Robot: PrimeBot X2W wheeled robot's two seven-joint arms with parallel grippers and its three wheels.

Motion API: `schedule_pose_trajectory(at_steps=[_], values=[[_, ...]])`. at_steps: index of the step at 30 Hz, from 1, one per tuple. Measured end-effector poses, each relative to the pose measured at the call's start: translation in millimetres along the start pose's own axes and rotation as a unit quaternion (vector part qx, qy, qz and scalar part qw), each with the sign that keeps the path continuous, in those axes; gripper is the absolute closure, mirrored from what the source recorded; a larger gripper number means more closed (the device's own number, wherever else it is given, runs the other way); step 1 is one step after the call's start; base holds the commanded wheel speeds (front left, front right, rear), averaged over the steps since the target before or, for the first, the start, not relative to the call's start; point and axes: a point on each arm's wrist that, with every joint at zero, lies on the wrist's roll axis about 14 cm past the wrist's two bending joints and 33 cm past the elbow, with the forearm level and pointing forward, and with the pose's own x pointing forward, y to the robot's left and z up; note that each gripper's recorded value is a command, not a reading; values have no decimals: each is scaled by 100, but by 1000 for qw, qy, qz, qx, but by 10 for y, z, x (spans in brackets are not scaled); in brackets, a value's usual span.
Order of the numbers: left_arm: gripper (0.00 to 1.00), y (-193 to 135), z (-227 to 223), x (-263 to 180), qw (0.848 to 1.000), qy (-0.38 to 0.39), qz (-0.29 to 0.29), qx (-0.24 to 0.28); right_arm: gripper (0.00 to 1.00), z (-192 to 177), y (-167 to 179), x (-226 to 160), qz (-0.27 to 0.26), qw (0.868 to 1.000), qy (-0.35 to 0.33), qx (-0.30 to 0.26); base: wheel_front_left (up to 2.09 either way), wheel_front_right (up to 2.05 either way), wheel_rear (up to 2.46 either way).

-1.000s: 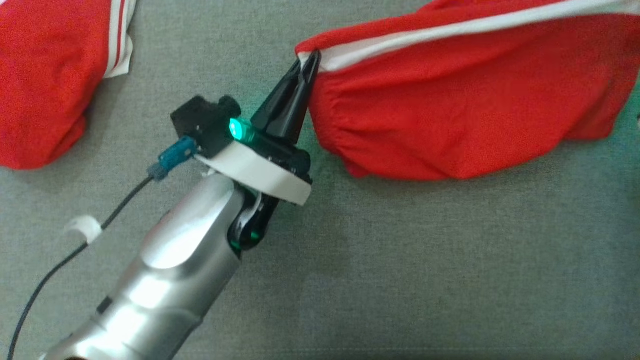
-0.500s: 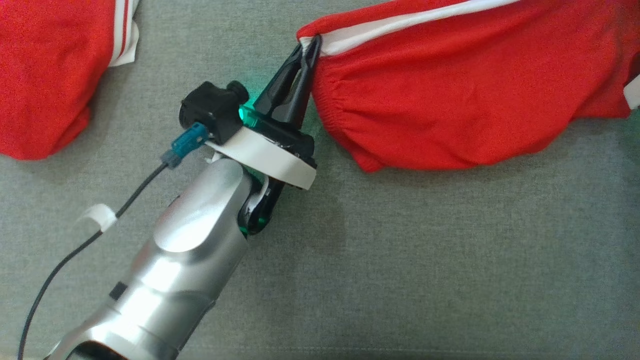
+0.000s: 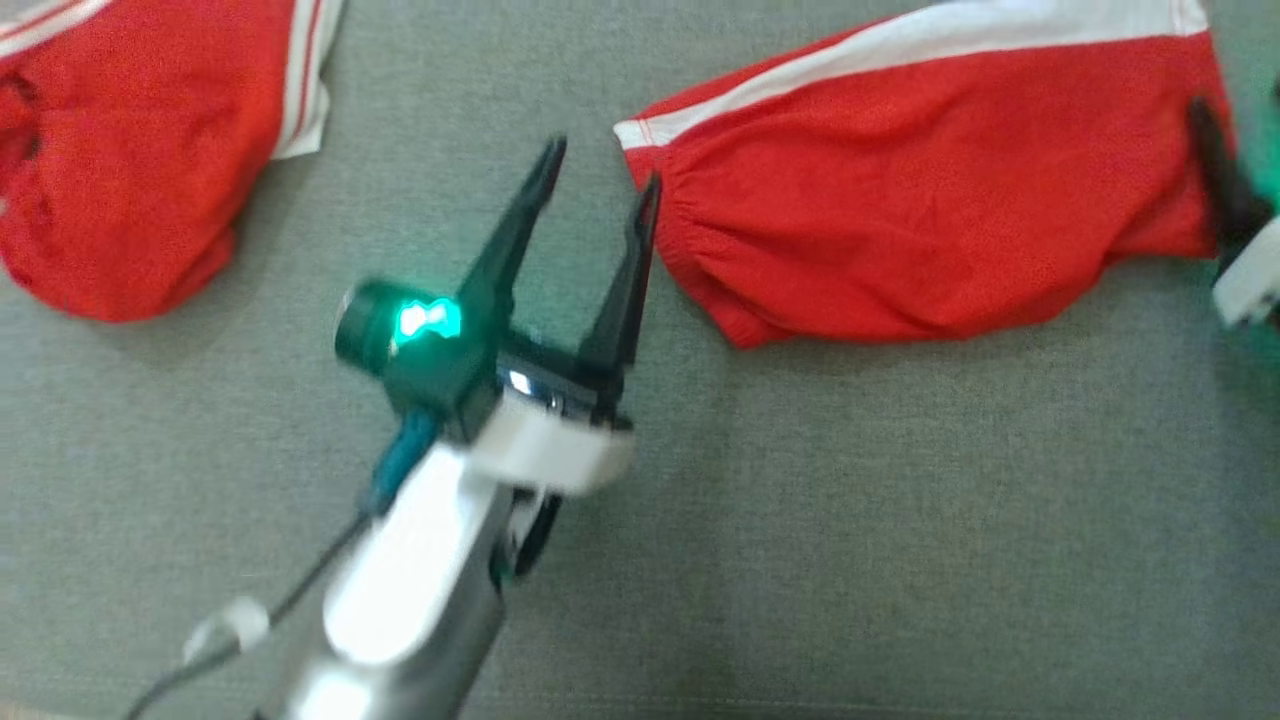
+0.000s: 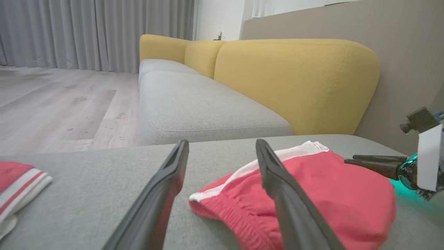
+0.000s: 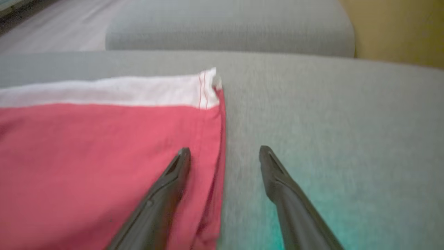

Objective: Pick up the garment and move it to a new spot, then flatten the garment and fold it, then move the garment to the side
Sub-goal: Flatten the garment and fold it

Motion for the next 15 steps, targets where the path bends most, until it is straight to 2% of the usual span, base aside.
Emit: schedule_pose_trajectory(at_steps=[1,2,3,4,5,10,15], values=[[0,-1,26,-70,1000,-3,9,1,0,-98,26,-33,1,1000,21,9,0,0,0],[0,10,55,-141,1000,-7,19,0,16,-187,83,-58,6,999,41,22,0,0,0],[0,23,78,-213,1000,-10,29,-1,64,-237,142,-73,11,998,52,36,0,0,0],[0,29,94,-287,999,-11,36,0,64,-238,176,-79,14,997,57,47,0,0,0],[0,30,107,-359,999,-11,43,1,100,-219,192,-80,16,997,59,52,0,0,0],[0,54,224,-638,997,-22,74,4,100,-113,195,-156,14,996,46,70,0,0,0],[0,37,334,-765,996,-33,81,16,100,-146,-229,-439,-35,997,51,41,0,0,0]])
